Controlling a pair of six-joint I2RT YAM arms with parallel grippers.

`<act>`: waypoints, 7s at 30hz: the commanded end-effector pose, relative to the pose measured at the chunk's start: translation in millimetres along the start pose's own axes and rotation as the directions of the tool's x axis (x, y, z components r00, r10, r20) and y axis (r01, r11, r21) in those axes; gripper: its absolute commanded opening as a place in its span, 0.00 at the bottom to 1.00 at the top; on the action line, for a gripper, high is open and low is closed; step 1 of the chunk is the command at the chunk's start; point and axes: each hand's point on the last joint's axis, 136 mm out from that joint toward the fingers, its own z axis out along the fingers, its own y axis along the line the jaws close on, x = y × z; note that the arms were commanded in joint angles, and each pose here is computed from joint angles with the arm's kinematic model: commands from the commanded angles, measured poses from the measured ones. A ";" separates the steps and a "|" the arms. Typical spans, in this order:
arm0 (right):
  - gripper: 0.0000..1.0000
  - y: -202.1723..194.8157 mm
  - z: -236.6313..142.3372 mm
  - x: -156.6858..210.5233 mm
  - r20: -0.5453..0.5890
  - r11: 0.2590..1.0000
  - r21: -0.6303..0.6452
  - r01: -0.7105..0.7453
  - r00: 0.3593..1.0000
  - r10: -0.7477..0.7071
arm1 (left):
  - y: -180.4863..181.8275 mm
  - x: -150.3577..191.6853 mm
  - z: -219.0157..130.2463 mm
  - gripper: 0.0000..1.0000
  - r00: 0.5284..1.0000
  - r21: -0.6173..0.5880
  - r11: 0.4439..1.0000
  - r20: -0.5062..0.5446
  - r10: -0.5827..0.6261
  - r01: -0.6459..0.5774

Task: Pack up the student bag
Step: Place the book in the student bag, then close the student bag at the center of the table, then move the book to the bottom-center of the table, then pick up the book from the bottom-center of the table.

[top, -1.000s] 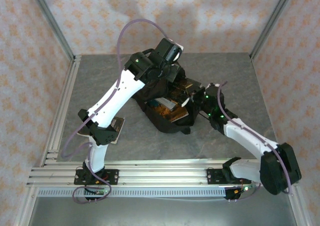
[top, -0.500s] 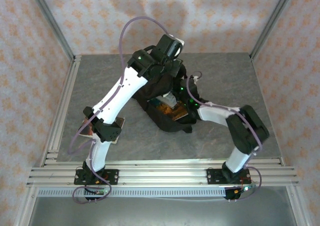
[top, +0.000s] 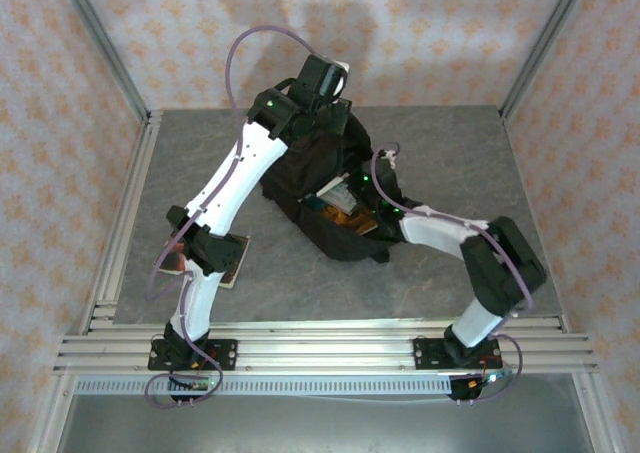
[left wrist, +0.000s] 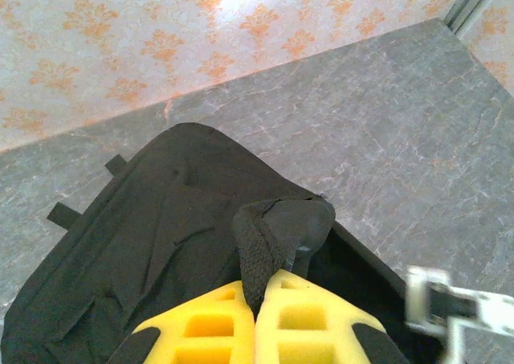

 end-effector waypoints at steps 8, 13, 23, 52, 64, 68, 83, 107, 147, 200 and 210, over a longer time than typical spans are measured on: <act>0.77 -24.7 -93.0 -45.7 0.150 0.968 0.199 0.151 0.972 -0.182 | -30.6 -1.1 12.0 0.00 1.000 0.156 0.987 -0.003 -0.027 0.027; 0.73 -39.5 -152.4 -87.2 0.313 0.923 0.352 0.154 0.910 -0.271 | -61.9 36.4 31.6 0.00 0.992 0.228 0.973 -0.125 0.012 0.017; 0.73 -41.1 -211.2 -123.4 0.411 0.902 0.413 0.126 0.858 -0.308 | -110.3 86.1 66.2 0.03 0.965 0.306 0.949 -0.261 0.012 0.071; 0.74 -22.9 -161.5 -24.6 -0.009 0.883 0.230 0.409 0.908 -0.419 | 200.6 276.7 -60.8 0.81 0.621 -0.560 0.464 0.118 -0.775 0.686; 0.74 -4.3 -120.8 65.7 -0.244 0.808 0.080 0.583 0.798 -0.552 | 221.9 375.5 -12.9 0.79 0.603 -0.687 0.390 0.090 -0.792 0.614; 0.74 -10.2 -112.8 80.3 -0.290 0.807 0.074 0.586 0.787 -0.545 | 211.1 396.8 2.6 0.77 0.582 -0.662 0.425 0.021 -0.813 0.617; 0.74 -16.6 -95.4 102.7 -0.385 0.799 0.065 0.598 0.754 -0.533 | 89.1 421.2 17.3 0.69 0.673 -0.400 0.786 -0.413 -0.614 0.471; 0.57 6.5 -69.3 150.8 -0.548 0.715 -0.027 0.699 0.587 -0.595 | 130.4 417.6 -75.9 0.40 0.668 -0.405 0.675 -0.183 -0.721 0.617; 0.49 37.1 -7.2 186.3 -0.601 0.517 -0.030 0.855 0.399 -0.693 | 168.9 485.8 -65.4 0.32 0.556 -0.546 0.526 -0.126 -0.821 0.652; 0.50 9.2 -21.5 295.3 -0.912 0.836 -0.363 0.411 0.028 -0.409 | 168.8 491.9 -60.0 0.30 0.527 -0.535 0.502 -0.120 -0.841 0.679; 0.39 -4.5 -20.2 301.0 -0.942 0.889 -0.299 0.346 0.040 -0.333 | 169.1 488.8 -61.0 0.30 0.535 -0.530 0.509 -0.119 -0.837 0.678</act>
